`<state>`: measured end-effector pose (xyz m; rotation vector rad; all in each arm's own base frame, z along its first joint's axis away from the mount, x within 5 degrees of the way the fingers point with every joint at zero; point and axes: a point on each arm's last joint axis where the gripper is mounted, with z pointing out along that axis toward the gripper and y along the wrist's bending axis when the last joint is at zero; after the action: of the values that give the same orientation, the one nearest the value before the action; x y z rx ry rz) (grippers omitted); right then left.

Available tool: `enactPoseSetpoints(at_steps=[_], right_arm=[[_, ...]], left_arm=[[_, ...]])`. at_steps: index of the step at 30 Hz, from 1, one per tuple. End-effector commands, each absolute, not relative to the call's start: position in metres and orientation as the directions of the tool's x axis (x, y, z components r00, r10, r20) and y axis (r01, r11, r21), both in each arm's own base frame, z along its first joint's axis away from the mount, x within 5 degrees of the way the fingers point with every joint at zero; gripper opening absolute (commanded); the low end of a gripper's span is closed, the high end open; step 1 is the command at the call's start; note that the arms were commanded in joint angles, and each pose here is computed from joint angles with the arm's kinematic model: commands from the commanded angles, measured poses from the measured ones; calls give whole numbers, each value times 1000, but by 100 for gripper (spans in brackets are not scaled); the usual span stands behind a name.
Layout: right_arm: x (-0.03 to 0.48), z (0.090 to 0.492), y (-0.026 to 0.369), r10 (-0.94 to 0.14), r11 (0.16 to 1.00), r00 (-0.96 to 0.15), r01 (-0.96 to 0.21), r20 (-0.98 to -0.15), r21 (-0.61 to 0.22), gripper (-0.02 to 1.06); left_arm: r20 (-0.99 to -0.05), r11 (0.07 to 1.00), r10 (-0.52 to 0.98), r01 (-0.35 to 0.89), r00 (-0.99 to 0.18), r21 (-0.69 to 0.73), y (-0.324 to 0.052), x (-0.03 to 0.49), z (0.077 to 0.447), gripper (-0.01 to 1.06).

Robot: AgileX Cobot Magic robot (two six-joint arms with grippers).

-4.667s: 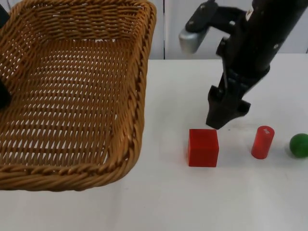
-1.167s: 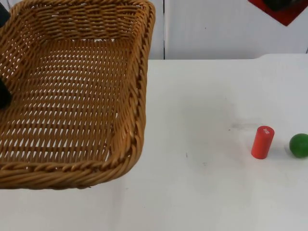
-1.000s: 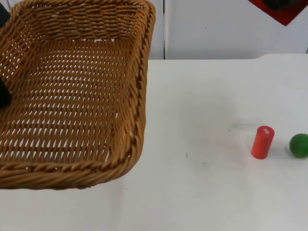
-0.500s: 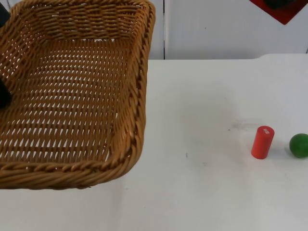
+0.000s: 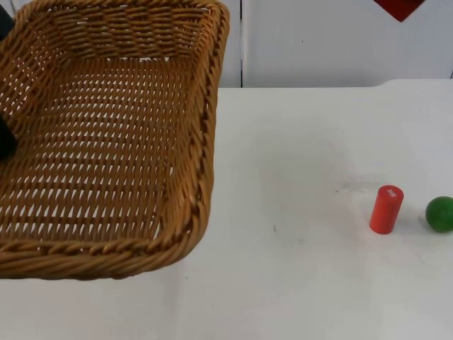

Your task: Pick up the basket with the left hand and place the object to the left of the red cylinder into the basket with the right hand.

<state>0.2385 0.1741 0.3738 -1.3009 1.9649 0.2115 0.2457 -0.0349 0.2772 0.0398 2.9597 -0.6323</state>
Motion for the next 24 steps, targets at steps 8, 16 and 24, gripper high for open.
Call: enactPoseSetpoints(at_steps=[8,16,24], right_arm=[[246,388,181,-674,489,-171,-833,-719,-260,0],[262,402,207,-658,450,-184,-874,-730,-185,0],[270,394,287,-710,288,-52,-932,-702,-222,0]], left_arm=[[-134,898,3,62,-991,-436,-39,245,281,0],[-136,898,2,62,-991,-435,-39,245,281,0],[-133,896,-3,56,-991,-441,-39,247,280,0]])
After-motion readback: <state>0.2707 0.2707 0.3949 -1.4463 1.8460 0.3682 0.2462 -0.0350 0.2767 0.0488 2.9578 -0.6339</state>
